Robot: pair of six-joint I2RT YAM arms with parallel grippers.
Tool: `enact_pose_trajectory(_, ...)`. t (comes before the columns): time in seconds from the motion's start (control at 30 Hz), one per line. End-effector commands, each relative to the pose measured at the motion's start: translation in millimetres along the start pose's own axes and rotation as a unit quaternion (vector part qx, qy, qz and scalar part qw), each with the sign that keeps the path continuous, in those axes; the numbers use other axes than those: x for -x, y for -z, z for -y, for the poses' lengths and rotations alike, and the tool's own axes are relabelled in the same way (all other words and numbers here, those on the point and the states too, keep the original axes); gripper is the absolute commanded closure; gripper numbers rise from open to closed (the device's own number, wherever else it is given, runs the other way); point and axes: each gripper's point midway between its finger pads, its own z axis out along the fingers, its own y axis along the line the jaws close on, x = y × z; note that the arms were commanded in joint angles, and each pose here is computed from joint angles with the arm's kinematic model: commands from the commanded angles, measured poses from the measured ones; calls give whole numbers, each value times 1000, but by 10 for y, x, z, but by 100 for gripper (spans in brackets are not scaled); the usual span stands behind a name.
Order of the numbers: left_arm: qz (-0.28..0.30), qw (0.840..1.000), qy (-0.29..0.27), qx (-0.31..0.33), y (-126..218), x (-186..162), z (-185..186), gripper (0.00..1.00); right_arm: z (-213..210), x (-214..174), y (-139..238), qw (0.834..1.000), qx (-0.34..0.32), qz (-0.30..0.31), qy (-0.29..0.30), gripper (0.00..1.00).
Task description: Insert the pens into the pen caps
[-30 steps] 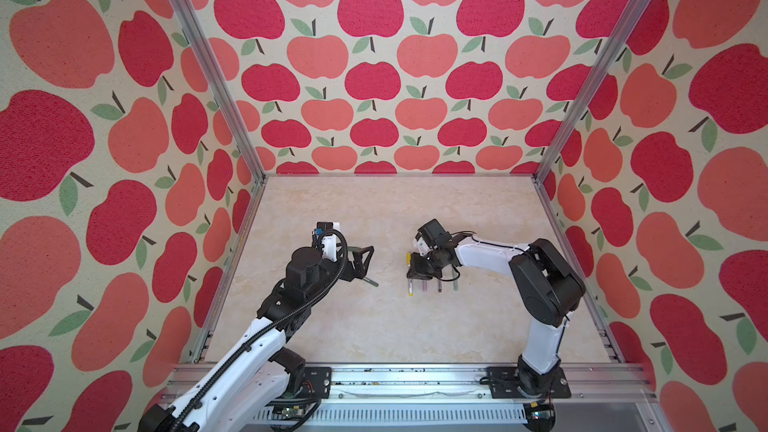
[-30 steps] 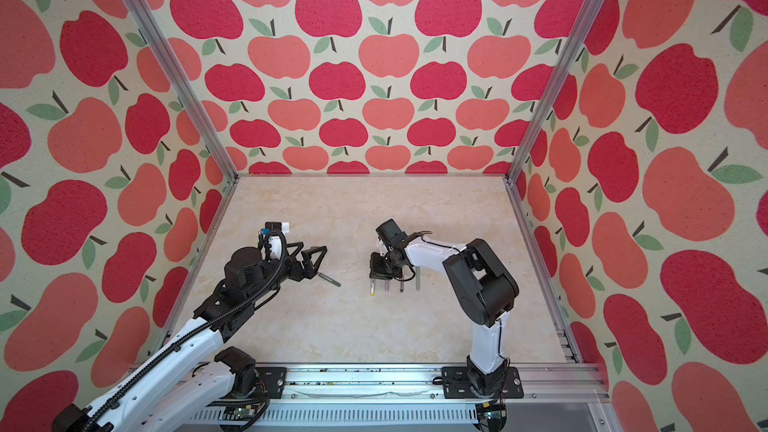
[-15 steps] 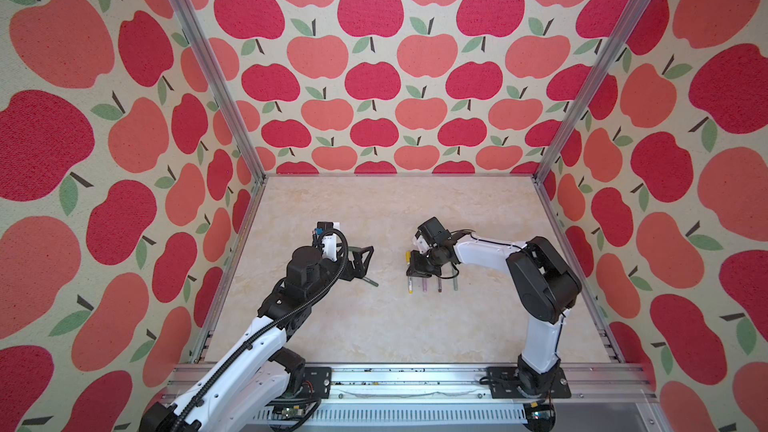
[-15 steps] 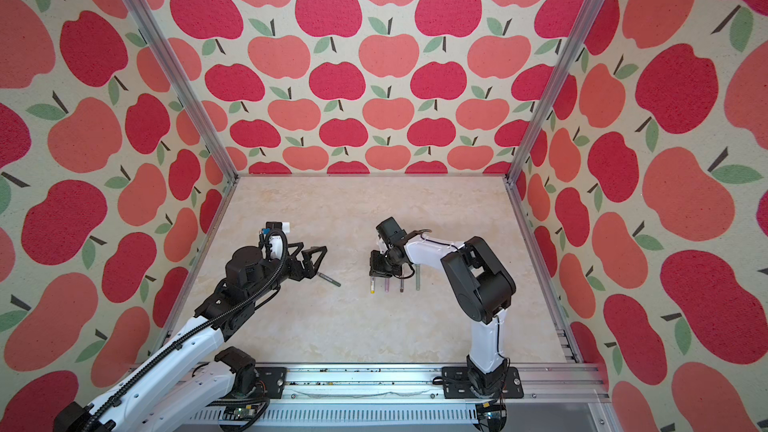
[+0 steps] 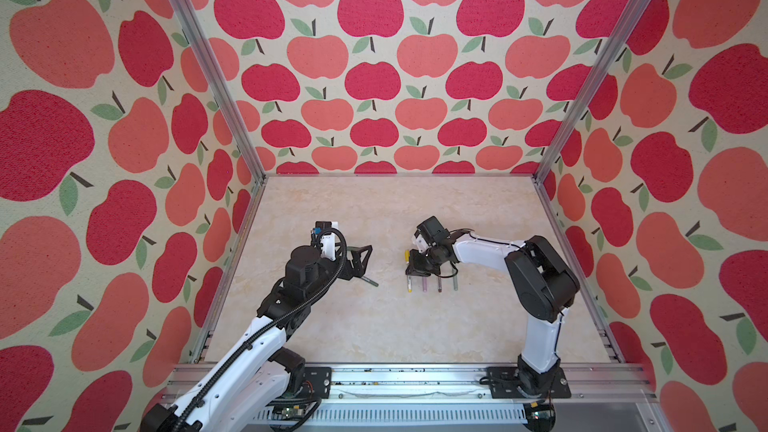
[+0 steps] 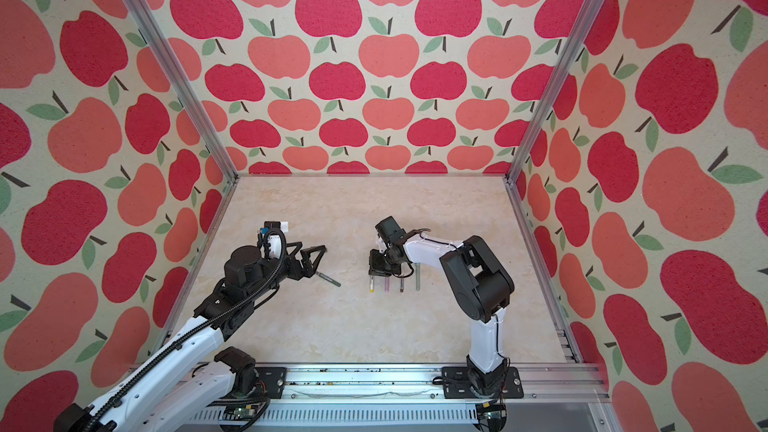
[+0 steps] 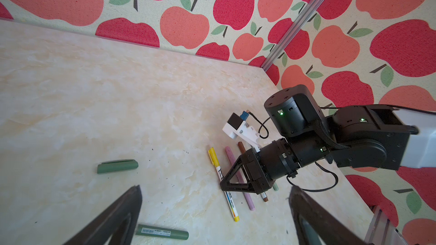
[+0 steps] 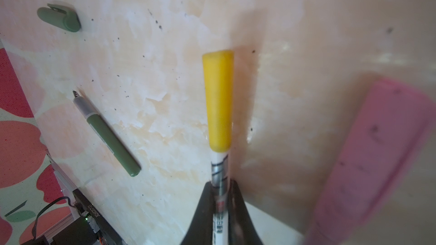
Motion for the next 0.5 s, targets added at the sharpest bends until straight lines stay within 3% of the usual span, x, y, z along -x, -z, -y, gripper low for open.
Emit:
enact_pose_trajectory(0.0, 3, 1000, 1, -2, 35, 46, 18, 1, 163, -21, -52, 999, -31, -10, -5, 87)
enact_pose_trajectory(0.47, 8, 1000, 3, 1, 67, 69, 6, 1, 163, -23, -23, 999, -34, -8, -5, 77)
